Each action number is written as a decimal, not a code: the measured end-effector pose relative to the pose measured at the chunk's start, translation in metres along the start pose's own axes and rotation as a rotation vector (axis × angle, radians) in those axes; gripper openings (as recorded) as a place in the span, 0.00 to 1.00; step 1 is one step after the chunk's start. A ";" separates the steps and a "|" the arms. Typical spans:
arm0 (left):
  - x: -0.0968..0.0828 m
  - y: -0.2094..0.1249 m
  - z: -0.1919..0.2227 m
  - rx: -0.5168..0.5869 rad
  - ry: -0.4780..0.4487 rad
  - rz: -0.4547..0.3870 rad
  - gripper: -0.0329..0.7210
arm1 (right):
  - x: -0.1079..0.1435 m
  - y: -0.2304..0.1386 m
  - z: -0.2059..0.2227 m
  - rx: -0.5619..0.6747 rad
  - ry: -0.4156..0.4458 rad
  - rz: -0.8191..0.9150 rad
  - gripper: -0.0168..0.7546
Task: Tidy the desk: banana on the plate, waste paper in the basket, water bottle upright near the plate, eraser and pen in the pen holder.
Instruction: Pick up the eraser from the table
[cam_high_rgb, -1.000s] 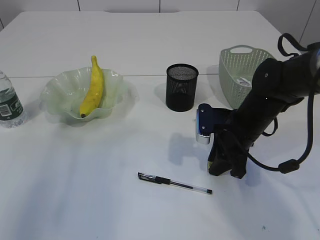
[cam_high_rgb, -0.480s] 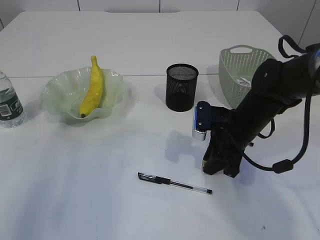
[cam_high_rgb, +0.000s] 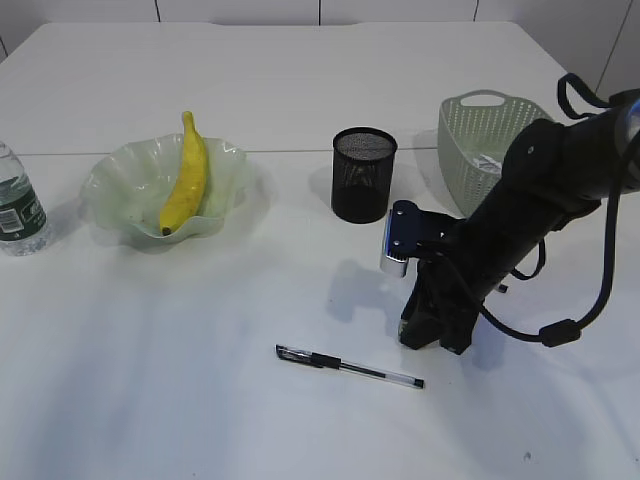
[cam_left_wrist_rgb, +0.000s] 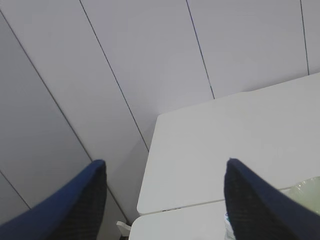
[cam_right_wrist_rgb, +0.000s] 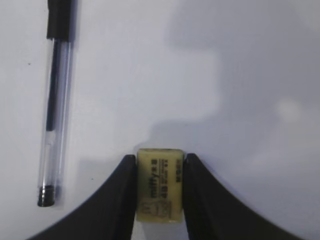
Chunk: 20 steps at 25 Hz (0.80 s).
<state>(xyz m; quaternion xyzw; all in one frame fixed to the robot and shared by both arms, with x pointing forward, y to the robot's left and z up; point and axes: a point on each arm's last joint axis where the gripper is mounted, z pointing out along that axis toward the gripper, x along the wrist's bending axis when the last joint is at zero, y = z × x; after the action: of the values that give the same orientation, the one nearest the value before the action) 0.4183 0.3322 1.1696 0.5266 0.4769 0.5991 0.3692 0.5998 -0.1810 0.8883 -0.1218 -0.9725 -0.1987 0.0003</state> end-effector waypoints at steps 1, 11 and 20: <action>0.000 0.000 0.000 0.000 0.000 0.000 0.73 | 0.000 0.000 0.000 0.000 0.000 0.000 0.31; 0.000 0.000 0.000 0.000 0.000 0.000 0.73 | 0.000 0.000 0.000 -0.005 0.000 0.005 0.31; 0.000 0.000 0.000 0.002 0.000 0.000 0.73 | -0.001 0.003 -0.002 -0.020 0.001 0.024 0.31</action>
<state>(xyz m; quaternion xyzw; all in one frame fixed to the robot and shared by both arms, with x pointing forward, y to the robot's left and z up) 0.4183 0.3323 1.1694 0.5270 0.4776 0.5987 0.3685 0.6016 -0.1790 0.8909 -0.1333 -0.9689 -0.2087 0.0019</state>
